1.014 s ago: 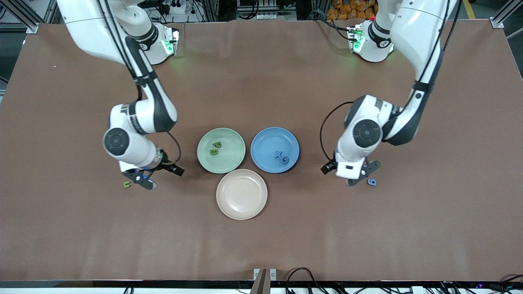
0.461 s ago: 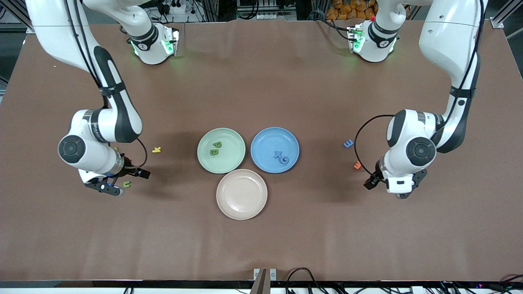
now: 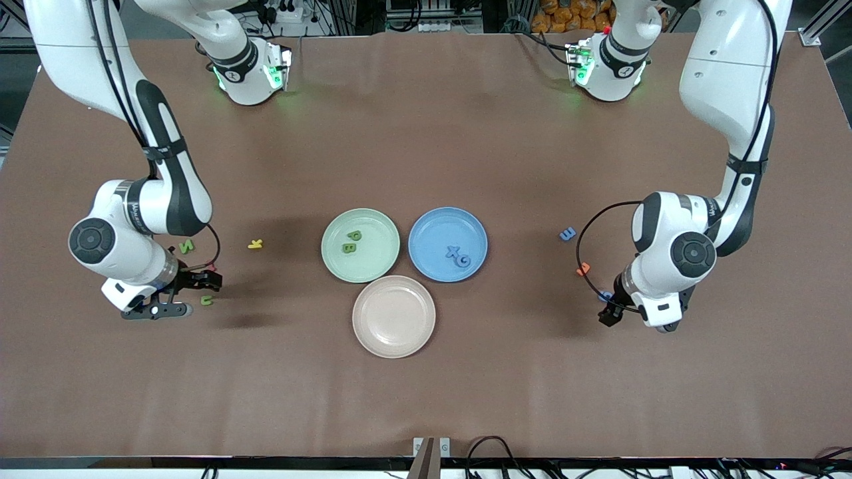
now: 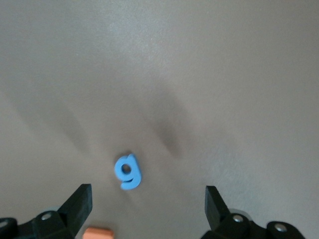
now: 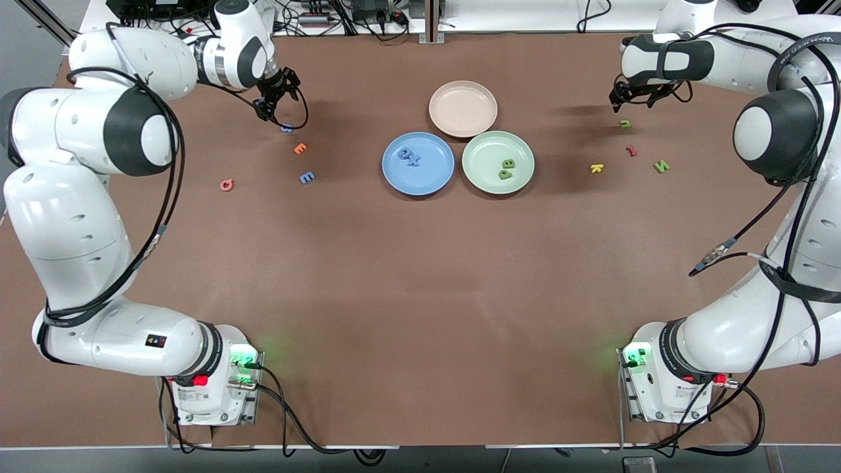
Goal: Sort letters by color into matching plates
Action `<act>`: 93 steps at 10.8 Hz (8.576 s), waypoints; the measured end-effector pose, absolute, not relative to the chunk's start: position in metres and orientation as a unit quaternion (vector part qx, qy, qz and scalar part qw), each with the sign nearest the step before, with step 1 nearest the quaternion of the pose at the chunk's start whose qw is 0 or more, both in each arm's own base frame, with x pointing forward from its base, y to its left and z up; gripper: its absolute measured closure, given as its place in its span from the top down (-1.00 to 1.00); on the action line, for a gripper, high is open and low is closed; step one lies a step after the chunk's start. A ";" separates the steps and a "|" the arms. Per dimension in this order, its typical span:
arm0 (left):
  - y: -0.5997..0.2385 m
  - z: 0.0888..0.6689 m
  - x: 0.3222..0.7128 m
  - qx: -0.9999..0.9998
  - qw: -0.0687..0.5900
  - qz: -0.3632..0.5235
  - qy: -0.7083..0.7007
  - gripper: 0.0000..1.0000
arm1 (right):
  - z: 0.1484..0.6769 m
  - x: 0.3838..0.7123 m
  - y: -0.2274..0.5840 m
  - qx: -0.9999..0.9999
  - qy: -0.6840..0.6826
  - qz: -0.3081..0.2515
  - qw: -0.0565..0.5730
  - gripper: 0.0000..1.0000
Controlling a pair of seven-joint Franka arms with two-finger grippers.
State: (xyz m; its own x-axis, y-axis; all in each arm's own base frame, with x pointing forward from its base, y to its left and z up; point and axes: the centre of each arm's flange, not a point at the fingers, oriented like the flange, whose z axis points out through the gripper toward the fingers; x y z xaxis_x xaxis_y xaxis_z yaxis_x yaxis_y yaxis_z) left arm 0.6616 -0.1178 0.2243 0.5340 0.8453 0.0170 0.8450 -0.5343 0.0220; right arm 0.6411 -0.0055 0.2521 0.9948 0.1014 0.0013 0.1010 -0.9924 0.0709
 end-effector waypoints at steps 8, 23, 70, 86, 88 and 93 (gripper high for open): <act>-0.112 0.182 0.662 0.857 0.019 0.005 0.515 1.00 | 0.197 0.645 -0.023 0.994 0.095 0.034 0.046 1.00; -0.119 0.177 0.661 0.848 0.024 0.011 0.530 -0.35 | 0.177 0.640 -0.027 0.994 0.091 0.052 0.043 0.08; -0.239 0.215 0.533 0.979 -0.066 -0.026 0.190 1.00 | 0.230 0.552 0.303 0.953 -0.288 -0.068 -0.067 -0.16; -0.186 0.235 0.523 0.995 -0.021 0.022 0.097 1.00 | 0.263 0.625 0.068 0.999 0.043 -0.012 -0.012 1.00; -0.186 0.237 0.525 0.996 -0.020 0.024 0.084 1.00 | 0.264 0.623 0.050 0.996 0.083 -0.015 0.008 1.00; -0.186 0.241 0.529 0.999 -0.022 0.022 0.036 1.00 | 0.260 0.604 0.005 0.985 0.167 -0.034 0.027 1.00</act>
